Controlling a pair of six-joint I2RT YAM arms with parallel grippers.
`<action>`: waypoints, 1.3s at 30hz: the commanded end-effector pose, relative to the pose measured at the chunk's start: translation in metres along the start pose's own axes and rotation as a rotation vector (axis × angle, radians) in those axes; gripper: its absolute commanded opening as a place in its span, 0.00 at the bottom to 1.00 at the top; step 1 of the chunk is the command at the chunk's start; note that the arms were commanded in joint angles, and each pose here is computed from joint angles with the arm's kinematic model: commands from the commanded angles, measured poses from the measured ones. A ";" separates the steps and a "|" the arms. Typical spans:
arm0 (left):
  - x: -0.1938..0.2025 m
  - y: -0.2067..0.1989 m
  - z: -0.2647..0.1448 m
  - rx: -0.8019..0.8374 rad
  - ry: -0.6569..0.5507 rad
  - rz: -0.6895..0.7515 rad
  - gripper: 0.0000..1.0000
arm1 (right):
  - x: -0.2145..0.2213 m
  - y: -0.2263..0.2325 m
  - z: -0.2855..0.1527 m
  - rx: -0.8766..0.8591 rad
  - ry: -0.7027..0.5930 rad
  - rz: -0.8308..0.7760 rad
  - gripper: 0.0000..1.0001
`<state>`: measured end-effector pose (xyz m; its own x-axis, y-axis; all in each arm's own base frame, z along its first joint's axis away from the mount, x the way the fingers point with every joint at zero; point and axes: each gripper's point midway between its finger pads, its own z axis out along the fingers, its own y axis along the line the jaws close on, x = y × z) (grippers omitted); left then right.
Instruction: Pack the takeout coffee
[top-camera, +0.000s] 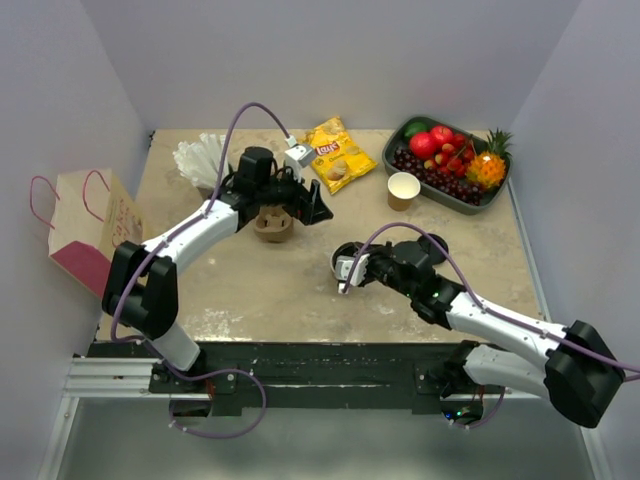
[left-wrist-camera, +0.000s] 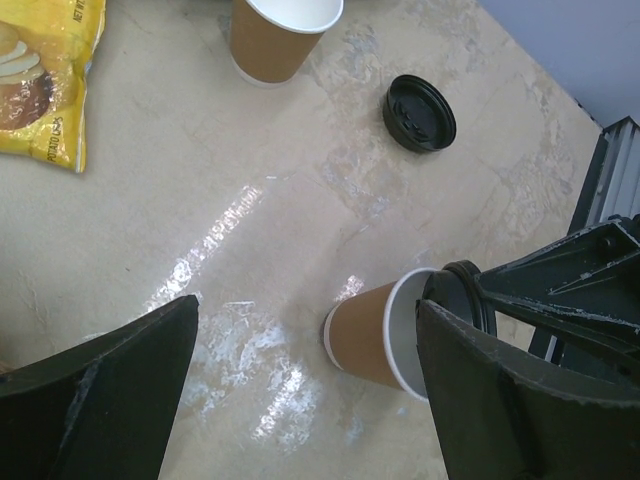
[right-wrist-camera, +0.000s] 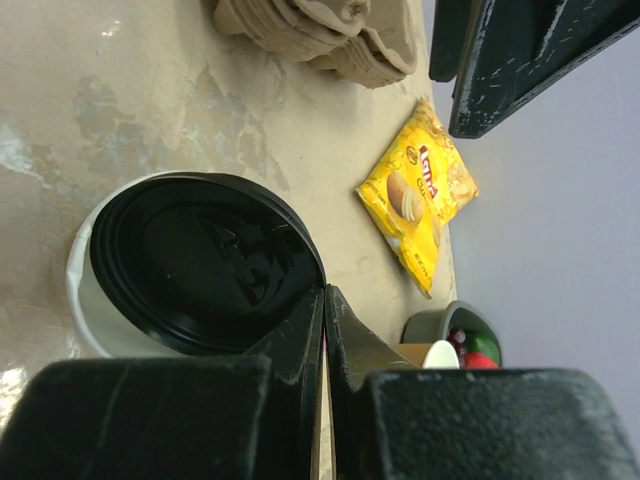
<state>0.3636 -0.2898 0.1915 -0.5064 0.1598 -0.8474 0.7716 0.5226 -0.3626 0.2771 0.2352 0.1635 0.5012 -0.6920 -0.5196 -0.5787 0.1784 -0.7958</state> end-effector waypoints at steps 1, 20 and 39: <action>0.000 -0.006 0.001 0.051 0.007 0.031 0.93 | -0.017 -0.012 -0.006 -0.007 -0.043 -0.011 0.04; 0.000 -0.010 0.003 0.074 0.011 0.031 0.92 | -0.021 -0.039 -0.001 0.150 -0.066 0.012 0.00; 0.016 -0.022 -0.002 0.125 0.040 0.006 0.93 | -0.023 -0.022 -0.017 0.167 -0.147 -0.090 0.00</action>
<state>0.3432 -0.2935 0.1722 -0.5493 0.2040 -0.8104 0.7873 0.4513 -0.4201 0.2713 0.2310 0.1781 0.5856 -0.6438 -0.4925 -0.4711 0.2242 -0.8531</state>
